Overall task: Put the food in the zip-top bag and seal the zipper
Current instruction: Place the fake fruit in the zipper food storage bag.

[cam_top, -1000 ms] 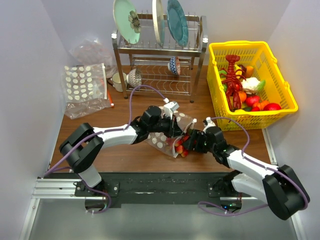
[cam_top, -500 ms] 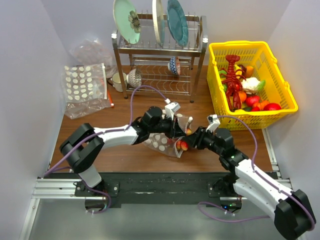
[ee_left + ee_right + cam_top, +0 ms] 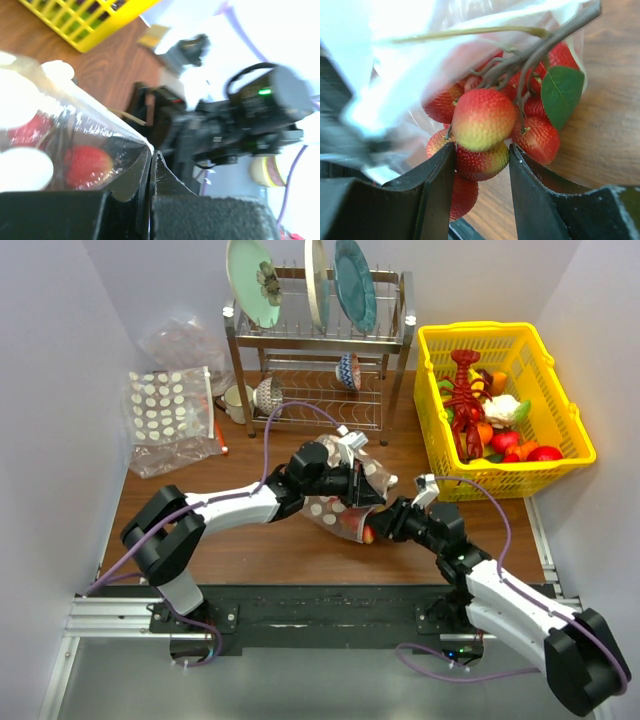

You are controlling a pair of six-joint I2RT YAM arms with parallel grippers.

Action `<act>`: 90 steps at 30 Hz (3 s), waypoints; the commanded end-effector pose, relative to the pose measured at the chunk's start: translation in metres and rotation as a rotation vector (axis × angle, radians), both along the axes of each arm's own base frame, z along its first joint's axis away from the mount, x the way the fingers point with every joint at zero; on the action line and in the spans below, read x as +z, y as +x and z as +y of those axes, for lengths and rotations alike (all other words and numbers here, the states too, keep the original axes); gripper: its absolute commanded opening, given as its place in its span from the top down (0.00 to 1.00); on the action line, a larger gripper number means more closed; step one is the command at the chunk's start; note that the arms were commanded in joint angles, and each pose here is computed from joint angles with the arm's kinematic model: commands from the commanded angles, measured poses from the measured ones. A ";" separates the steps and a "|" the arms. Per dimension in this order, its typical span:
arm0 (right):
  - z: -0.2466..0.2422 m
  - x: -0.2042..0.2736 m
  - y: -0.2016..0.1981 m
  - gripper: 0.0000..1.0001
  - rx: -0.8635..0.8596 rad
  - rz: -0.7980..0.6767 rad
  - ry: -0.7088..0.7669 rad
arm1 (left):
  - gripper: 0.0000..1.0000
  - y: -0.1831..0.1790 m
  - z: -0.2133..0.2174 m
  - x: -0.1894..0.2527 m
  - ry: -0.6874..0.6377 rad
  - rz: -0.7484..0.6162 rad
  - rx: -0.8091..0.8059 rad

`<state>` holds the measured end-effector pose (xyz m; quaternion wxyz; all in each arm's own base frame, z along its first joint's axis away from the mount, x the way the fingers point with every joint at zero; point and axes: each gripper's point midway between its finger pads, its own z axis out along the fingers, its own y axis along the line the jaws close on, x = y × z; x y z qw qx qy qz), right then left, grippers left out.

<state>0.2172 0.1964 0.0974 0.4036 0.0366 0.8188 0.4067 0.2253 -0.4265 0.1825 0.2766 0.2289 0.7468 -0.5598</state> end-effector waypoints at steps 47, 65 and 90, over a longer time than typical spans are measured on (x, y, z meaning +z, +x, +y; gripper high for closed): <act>-0.098 0.029 -0.014 0.39 -0.360 0.058 -0.337 | 1.00 -0.008 -0.018 -0.064 0.112 0.060 0.000; -0.099 -0.043 -0.039 1.00 -0.379 0.415 -0.439 | 1.00 -0.004 -0.009 -0.032 0.097 -0.033 0.033; -0.050 -0.066 -0.045 0.17 -0.219 0.467 -0.212 | 1.00 -0.018 -0.017 -0.040 0.111 -0.035 0.002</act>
